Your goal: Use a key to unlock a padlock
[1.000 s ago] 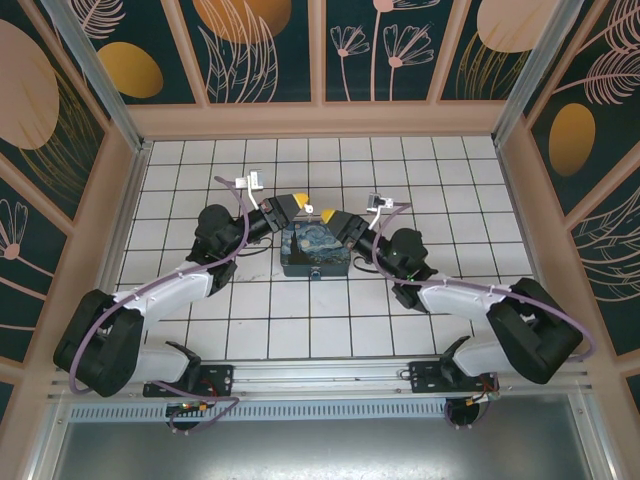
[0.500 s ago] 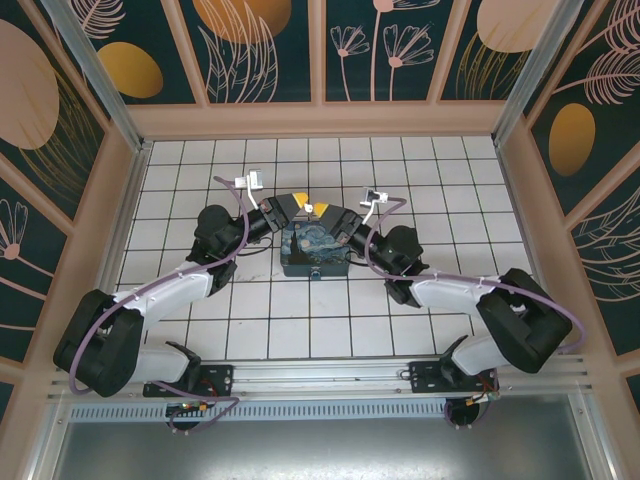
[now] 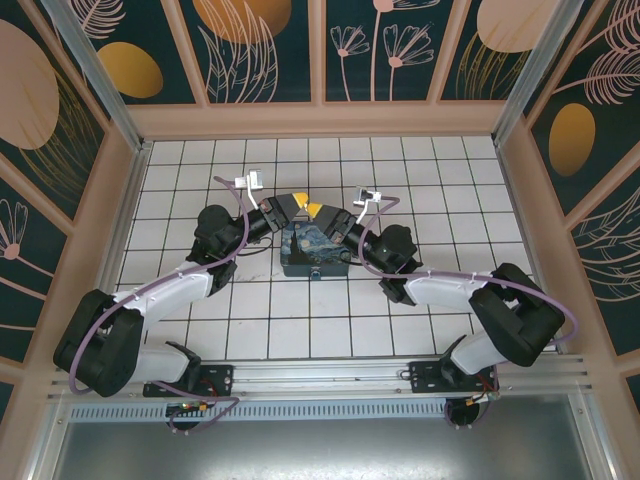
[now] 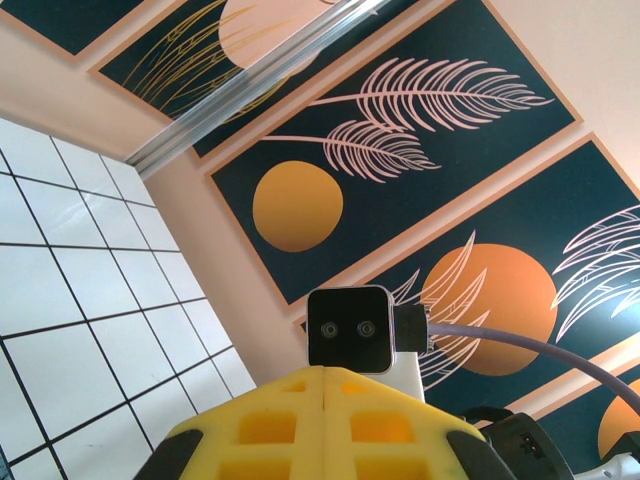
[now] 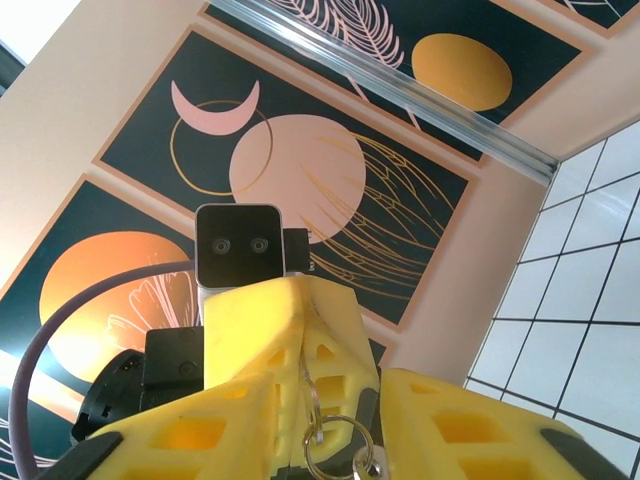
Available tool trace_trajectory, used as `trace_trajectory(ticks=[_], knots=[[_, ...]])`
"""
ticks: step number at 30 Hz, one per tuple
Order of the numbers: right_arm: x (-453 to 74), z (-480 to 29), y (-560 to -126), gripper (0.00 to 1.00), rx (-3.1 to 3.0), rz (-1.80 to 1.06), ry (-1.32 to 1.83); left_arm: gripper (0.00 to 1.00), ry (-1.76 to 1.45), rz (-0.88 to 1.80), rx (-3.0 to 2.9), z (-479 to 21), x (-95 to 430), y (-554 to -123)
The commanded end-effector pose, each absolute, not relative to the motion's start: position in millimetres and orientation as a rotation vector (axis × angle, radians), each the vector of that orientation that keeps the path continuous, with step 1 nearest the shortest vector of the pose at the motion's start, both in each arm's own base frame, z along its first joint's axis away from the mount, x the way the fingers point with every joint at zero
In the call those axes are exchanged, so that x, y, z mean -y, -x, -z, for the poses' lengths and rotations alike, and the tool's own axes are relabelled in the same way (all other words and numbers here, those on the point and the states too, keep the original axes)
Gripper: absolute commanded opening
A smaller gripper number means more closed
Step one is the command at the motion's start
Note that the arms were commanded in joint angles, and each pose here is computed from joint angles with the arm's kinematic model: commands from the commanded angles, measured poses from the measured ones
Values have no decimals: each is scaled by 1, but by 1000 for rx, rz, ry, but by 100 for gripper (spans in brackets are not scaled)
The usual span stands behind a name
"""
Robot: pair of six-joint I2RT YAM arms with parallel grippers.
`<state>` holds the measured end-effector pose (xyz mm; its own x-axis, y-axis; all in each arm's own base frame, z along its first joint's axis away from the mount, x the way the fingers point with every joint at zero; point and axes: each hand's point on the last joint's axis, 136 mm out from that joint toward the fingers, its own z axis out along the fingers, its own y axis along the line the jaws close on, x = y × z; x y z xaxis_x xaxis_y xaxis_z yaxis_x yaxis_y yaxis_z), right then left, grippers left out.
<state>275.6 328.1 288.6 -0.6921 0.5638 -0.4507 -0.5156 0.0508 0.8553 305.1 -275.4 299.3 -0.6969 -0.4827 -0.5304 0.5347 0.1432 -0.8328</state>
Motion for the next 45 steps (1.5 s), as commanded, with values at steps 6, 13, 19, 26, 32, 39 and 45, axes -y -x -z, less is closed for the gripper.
trace_trajectory(ticks=[6, 13, 19, 26, 32, 39, 45], knots=[[-329, -303, -267, 31, -1480, -1793, -24, 0, -75, 1650, -1597, -309, 274, -306], [-331, -300, -266, 29, -1484, -1794, -24, 0, -72, 1649, -1599, -308, 274, -306], [-330, -298, -266, 16, -1490, -1792, -34, 0, -68, 1646, -1596, -309, 274, -307], [-328, -294, -266, 4, -1498, -1786, -42, 0, -66, 1644, -1596, -309, 274, -307], [-325, -290, -267, 0, -1506, -1771, -63, 0, -62, 1641, -1595, -309, 272, -306], [-313, -287, -274, 0, -1509, -1741, -134, 0, -39, 1632, -1588, -308, 267, -303], [-310, -286, -276, 0, -1508, -1735, -155, 0, -25, 1634, -1588, -307, 265, -303]])
